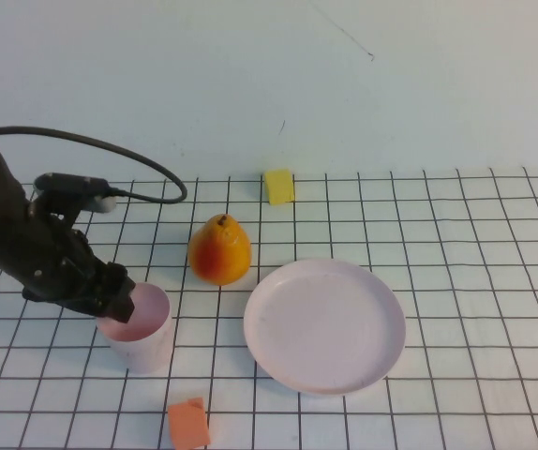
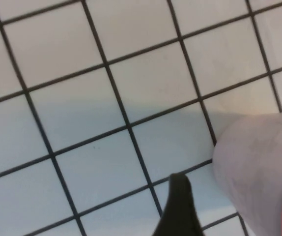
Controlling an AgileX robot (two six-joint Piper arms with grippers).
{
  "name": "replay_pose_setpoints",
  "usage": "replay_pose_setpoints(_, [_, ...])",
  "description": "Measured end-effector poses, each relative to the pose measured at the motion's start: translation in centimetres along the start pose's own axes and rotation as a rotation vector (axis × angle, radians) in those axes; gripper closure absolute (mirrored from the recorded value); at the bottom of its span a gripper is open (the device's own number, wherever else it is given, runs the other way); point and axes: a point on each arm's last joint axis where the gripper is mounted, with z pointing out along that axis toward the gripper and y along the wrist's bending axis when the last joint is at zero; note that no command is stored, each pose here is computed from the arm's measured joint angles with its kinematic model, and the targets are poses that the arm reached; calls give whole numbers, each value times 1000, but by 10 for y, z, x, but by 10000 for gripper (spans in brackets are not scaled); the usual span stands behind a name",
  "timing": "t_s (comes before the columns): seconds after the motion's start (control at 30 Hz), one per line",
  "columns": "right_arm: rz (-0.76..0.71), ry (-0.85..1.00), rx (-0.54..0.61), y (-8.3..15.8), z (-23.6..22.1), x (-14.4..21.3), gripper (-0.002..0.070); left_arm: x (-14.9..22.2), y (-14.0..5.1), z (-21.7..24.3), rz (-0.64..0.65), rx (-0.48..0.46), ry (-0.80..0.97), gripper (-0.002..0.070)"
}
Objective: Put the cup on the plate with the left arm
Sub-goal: Pick up the cup from the table, then place the cup on the plate
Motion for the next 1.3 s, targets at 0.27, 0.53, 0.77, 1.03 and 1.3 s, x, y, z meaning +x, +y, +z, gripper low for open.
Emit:
replay_pose_setpoints(0.27, [0,0,0,0,0,0,678,-1,6,36,-21,37,78,571])
replay_pose_setpoints(0.53, [0,0,0,0,0,0,678,-32,-19,10,52,122,77,655])
replay_pose_setpoints(0.77, [0,0,0,0,0,0,678,-76,-101,-24,293,153,-65,655])
replay_pose_setpoints(1.03, [0,0,0,0,0,0,678,-90,-163,15,432,154,-8,655])
replay_pose_setpoints(1.3, [0,0,0,0,0,0,678,-91,-170,70,398,127,114,655])
